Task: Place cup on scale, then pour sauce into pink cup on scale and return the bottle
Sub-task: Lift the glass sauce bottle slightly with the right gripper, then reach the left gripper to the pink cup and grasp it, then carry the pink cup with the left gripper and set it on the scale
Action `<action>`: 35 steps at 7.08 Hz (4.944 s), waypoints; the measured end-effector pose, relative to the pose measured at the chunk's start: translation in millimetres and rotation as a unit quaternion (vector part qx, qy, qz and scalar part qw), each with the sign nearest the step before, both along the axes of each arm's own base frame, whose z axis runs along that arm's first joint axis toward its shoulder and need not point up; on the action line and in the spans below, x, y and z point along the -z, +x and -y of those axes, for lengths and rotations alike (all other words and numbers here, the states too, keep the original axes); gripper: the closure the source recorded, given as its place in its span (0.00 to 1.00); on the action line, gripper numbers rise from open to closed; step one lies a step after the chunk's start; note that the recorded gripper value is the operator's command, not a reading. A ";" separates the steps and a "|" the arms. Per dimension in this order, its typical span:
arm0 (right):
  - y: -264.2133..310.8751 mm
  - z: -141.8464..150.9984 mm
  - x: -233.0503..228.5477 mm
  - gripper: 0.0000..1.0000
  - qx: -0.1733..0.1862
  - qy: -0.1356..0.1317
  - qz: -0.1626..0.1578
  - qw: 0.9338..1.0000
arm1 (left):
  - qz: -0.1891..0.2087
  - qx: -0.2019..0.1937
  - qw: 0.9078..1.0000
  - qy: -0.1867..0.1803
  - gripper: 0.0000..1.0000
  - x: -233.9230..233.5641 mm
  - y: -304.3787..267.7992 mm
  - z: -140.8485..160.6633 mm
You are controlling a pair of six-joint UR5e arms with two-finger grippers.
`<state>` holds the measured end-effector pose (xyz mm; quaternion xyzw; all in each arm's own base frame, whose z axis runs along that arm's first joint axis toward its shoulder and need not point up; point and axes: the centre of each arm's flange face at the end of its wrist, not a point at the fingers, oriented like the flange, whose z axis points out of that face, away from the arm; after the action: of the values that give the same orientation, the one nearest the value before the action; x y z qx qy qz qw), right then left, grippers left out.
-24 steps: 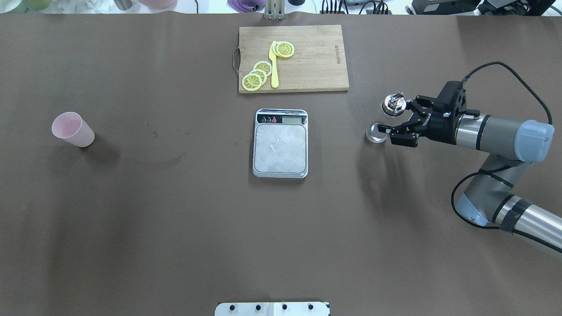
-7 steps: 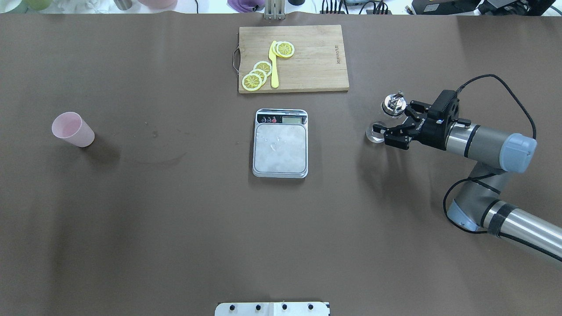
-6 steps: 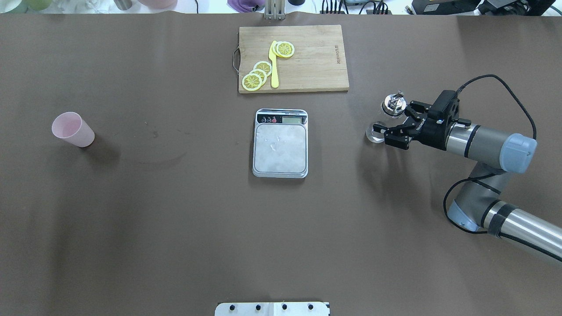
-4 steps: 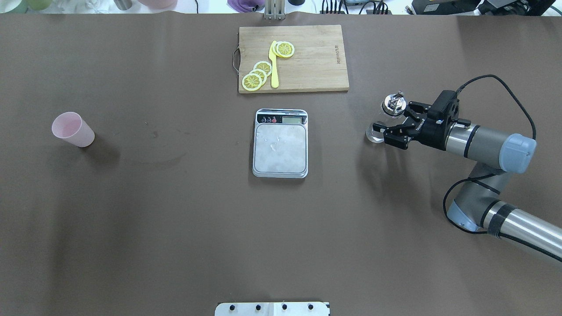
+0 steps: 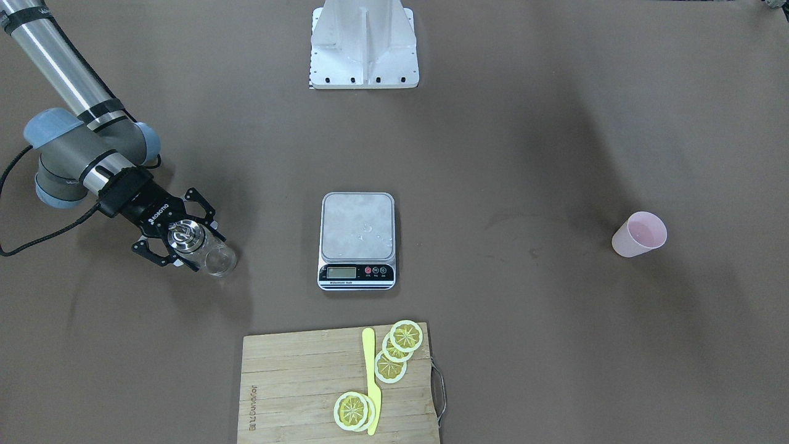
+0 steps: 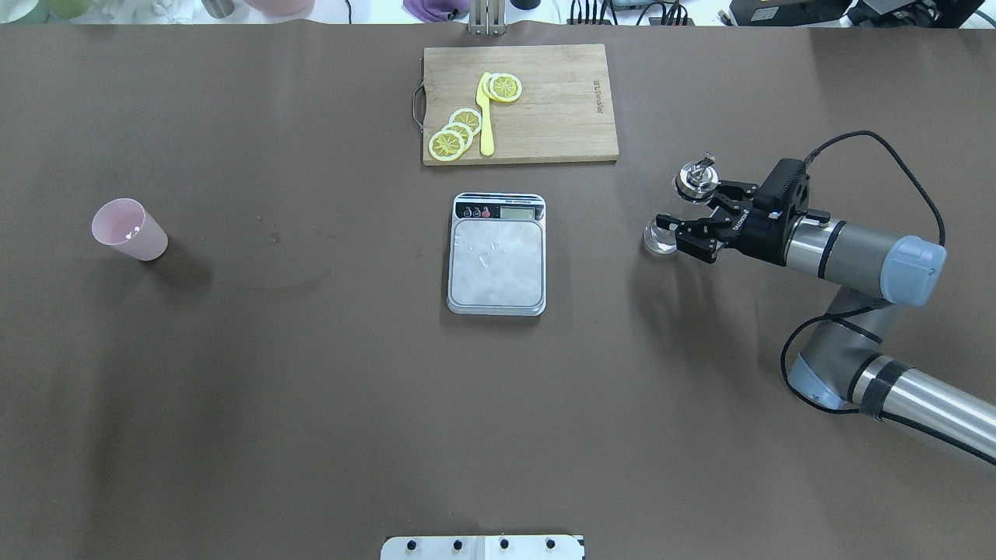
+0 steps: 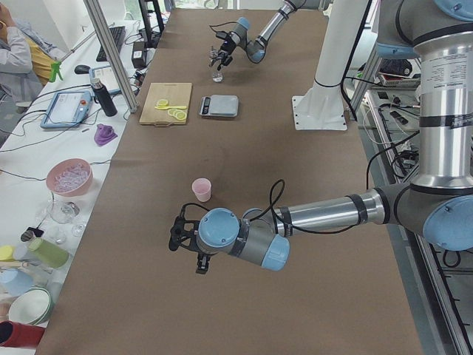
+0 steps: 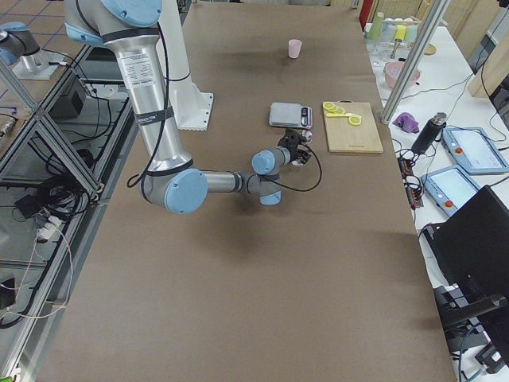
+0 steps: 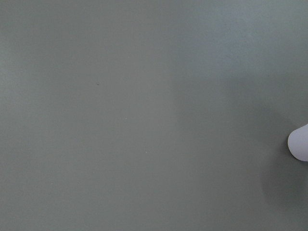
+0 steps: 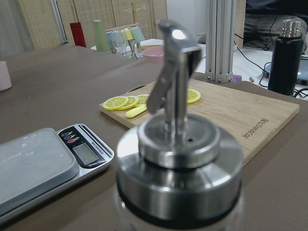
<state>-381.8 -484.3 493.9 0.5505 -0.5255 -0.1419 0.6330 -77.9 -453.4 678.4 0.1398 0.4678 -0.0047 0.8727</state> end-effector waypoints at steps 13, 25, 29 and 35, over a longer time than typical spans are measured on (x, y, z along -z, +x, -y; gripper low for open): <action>34.0 -3.7 4.2 1.00 -0.016 -0.026 -0.041 0.999 | 0.021 0.008 0.999 -0.050 0.11 116.5 170.7 80.1; 83.1 -1.4 -23.0 1.00 -0.044 0.006 -0.077 0.996 | 0.027 -0.034 0.988 -0.146 1.00 312.7 354.1 138.3; 116.5 -16.1 -41.7 1.00 -0.059 0.024 -0.110 0.992 | 0.038 -0.012 0.988 -0.149 1.00 515.0 563.0 82.6; 120.6 -21.0 -43.8 1.00 -0.059 0.025 -0.112 0.992 | 0.033 -0.025 0.994 -0.102 0.02 550.9 647.0 48.5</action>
<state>-261.2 -463.2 537.7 0.5769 -0.4140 -0.1787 0.6811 569.1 -501.9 127.5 0.0388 0.4392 -0.0260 0.8972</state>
